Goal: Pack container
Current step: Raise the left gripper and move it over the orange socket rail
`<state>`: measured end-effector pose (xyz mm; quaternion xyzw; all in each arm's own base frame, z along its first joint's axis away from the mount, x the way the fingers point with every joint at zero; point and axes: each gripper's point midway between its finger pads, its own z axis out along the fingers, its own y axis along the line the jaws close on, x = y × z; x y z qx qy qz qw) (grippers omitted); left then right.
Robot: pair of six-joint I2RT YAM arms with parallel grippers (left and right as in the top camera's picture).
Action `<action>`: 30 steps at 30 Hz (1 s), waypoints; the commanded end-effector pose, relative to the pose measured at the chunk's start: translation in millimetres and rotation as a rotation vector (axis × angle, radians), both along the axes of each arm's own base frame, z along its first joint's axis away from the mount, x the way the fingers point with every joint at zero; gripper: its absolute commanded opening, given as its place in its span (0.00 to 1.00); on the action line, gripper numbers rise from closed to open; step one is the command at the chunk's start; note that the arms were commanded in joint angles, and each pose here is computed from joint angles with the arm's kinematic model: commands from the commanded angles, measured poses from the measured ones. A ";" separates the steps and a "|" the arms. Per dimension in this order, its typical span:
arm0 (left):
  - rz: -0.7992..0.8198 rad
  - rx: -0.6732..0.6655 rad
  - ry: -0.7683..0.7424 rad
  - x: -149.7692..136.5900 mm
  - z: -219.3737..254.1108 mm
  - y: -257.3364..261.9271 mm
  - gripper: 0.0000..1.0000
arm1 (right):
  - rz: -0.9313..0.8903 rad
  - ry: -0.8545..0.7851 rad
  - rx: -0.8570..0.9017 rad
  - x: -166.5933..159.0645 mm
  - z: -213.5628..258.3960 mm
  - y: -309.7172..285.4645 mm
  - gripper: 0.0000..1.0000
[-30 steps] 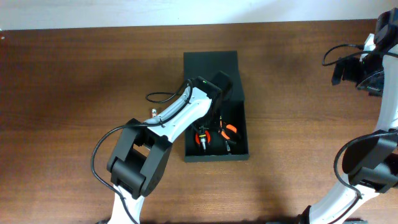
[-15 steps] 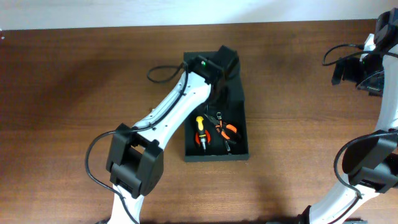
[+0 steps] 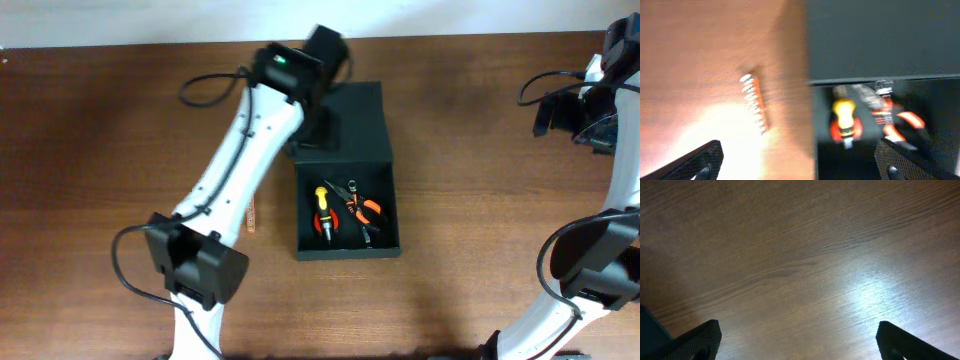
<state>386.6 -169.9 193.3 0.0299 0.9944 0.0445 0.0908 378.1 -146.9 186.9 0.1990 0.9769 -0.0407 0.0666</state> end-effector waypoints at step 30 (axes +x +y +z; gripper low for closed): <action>0.075 0.010 0.020 -32.9 31.2 84.5 0.99 | -0.011 -0.006 0.004 -1.3 1.8 -0.1 0.99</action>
